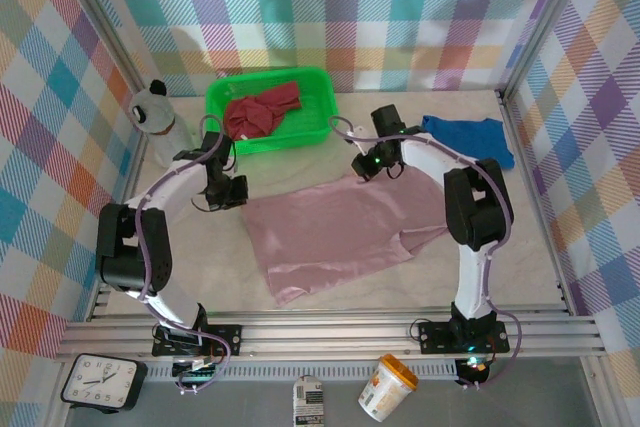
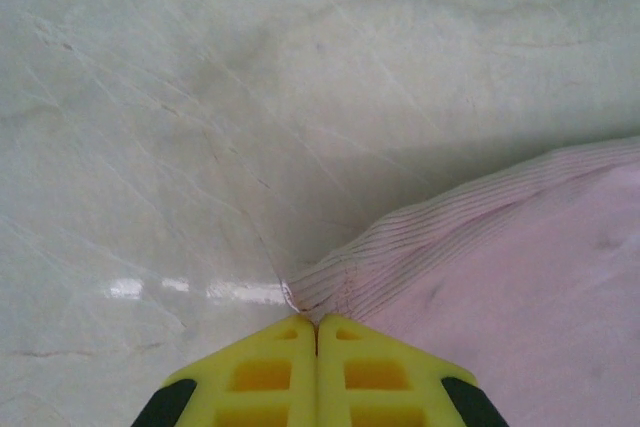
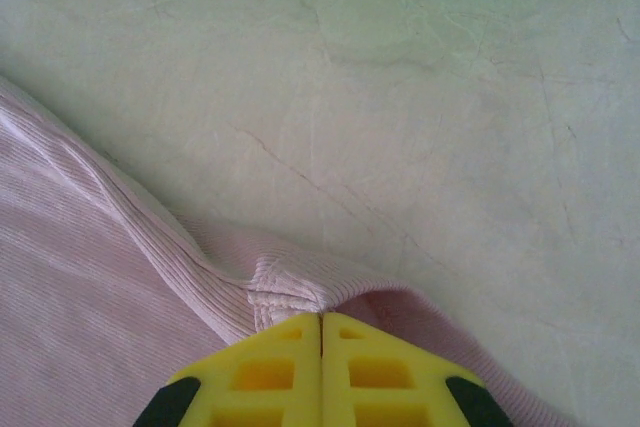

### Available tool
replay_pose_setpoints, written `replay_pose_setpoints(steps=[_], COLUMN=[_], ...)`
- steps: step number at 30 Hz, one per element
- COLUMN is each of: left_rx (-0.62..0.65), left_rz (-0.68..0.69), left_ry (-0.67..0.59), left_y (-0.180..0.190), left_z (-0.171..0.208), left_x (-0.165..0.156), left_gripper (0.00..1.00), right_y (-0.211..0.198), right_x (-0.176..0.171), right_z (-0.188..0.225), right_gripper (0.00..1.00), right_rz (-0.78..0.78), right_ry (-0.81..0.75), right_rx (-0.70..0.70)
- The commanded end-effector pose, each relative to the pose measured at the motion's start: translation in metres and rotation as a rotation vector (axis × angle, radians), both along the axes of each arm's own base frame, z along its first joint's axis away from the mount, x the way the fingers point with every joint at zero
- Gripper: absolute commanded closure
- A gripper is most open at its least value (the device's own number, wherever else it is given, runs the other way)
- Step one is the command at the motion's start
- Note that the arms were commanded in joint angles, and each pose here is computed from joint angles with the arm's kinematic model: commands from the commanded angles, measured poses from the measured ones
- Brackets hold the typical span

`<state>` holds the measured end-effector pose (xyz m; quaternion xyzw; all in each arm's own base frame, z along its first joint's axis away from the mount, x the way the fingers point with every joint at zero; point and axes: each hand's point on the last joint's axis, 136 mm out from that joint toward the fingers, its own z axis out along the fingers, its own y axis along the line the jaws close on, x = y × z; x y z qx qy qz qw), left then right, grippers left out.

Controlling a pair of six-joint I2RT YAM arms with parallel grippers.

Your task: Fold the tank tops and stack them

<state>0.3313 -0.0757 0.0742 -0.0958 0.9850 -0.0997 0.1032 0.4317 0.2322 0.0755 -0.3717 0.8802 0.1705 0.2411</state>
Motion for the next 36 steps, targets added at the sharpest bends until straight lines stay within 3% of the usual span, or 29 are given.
replay_pose_setpoints(steps=[1, 16, 29, 36], left_rx=[-0.036, -0.082, -0.096, -0.027], left_rz=[-0.042, -0.038, -0.059, -0.055], left_ry=[-0.008, 0.029, 0.096, 0.145], left_y=[-0.012, -0.025, -0.037, -0.027], left_z=[0.006, -0.009, -0.028, -0.040], left_x=[-0.013, -0.059, -0.092, -0.101], left_gripper=[1.00, 1.00, 1.00, 1.00], right_y=[-0.004, -0.027, -0.045, -0.059], right_x=[0.000, -0.039, -0.090, -0.106], right_z=[0.018, 0.010, -0.024, -0.043], right_gripper=[0.97, 0.96, 0.95, 0.89], right_rz=[-0.034, -0.120, -0.277, -0.388], right_ry=[-0.039, 0.028, 0.299, 0.416], right_rx=[0.058, 0.100, 0.062, 0.025])
